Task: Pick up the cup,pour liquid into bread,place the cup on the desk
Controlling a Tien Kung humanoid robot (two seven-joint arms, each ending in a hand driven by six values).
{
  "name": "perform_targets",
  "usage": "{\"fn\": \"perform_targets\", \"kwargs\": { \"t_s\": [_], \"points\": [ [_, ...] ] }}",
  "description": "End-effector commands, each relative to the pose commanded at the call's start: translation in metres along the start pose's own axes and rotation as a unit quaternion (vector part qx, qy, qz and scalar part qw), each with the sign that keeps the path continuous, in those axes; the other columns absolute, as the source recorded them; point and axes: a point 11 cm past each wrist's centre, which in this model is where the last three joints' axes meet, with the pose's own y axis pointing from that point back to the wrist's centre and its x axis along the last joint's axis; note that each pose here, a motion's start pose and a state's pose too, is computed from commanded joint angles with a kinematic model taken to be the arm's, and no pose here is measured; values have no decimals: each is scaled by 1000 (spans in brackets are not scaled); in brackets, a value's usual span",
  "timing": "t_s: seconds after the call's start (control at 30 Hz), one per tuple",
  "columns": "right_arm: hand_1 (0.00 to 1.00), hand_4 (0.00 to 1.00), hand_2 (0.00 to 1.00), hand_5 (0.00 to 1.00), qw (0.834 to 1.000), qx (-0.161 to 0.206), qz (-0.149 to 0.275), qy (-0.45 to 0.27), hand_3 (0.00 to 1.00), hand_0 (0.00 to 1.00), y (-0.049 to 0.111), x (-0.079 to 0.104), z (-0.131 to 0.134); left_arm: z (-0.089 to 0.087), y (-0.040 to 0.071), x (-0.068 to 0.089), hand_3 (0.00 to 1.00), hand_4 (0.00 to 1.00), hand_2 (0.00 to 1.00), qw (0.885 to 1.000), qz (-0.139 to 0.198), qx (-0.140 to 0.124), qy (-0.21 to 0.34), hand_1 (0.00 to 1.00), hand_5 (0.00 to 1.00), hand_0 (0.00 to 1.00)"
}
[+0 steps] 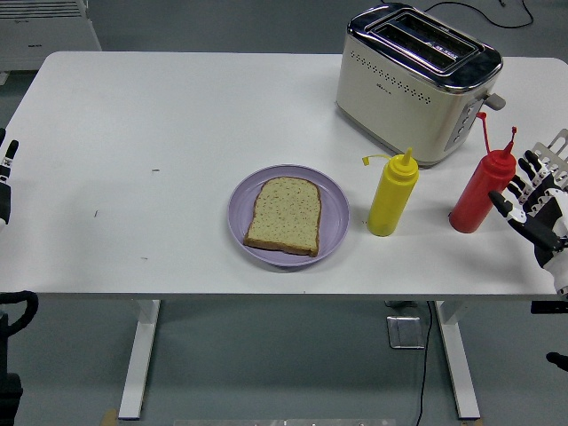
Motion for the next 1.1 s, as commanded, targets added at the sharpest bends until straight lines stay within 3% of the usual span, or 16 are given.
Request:
{"fn": "perform_targets", "kwargs": {
  "t_s": [0.7,0.77,1.1],
  "points": [
    [878,935,930,261,1000,-26,9,-13,998,929,-21,-38,16,-2,1,1,797,663,857,1000,0,3,-2,841,998,835],
    [858,930,882,255,999,-27,15,-18,988,908,-23,-40,17,-2,1,1,795,662,857,1000,0,3,-2,841,998,834],
    [821,930,839,259,998,-31,34,-31,958,884,-28,-45,20,-3,2,2,795,662,857,1000,1,5,-3,840,998,835]
  ]
}}
